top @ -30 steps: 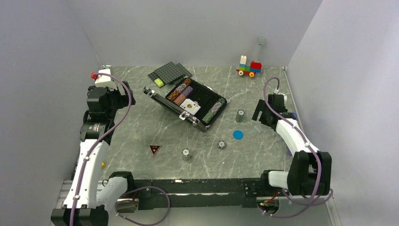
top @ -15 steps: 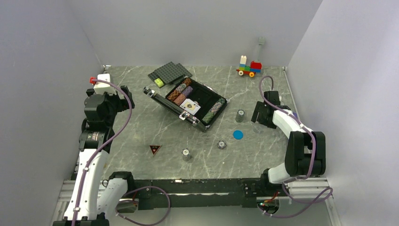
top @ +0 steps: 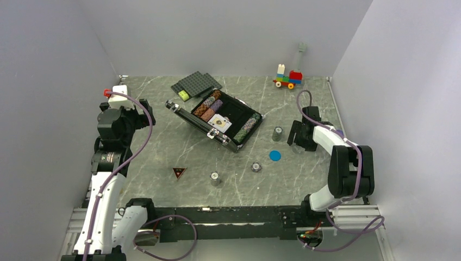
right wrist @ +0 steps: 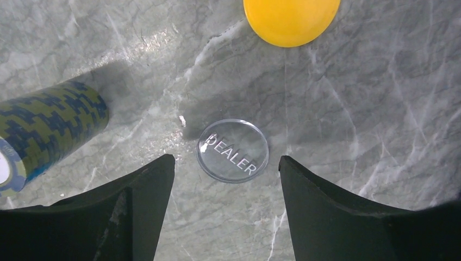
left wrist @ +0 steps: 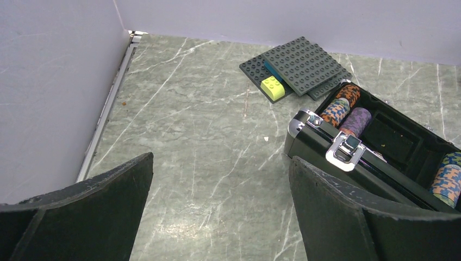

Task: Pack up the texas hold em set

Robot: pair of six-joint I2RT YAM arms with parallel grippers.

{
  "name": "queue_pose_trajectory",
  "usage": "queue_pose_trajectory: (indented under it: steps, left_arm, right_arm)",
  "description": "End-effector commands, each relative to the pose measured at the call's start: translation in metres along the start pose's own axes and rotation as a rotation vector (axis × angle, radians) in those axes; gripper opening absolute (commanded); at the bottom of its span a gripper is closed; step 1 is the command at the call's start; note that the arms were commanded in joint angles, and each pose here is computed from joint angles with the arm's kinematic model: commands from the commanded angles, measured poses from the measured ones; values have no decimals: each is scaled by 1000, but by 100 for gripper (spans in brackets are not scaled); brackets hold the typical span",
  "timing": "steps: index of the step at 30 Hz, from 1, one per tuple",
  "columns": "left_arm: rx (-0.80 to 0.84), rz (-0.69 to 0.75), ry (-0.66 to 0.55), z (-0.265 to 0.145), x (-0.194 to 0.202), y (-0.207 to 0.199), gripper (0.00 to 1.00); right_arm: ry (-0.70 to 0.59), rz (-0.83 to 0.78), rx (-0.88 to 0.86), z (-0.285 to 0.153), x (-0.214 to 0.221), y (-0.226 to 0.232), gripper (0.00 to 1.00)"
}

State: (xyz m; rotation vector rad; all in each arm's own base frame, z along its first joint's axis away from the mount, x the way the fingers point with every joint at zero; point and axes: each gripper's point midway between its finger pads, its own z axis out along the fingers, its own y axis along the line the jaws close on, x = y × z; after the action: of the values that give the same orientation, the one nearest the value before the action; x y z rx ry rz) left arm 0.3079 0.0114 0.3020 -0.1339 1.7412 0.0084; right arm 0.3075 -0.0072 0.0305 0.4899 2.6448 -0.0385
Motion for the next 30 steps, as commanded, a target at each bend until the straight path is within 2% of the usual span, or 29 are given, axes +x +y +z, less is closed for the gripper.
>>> queue_pose_trajectory:
  steps: [1,16,19,22,30]
  left_arm:
    - [-9,4,-46,1,-12,2,98]
    - [-3,2,-48,1,-12,0,98]
    - [-7,2,-48,1,-12,1,98]
    - [-10,0,-47,1,-12,2,98]
    - [-11,8,-23,5,-5,2,98]
  right_arm:
    - [44,-18,1,3,11,0,75]
    - [110,-14,9,14,33,-4,69]
    - [132,-14,2,19,39,-3,64]
    - [144,-16,0,21,42,-3,54]
    - [87,-16,-12,10,24,1,41]
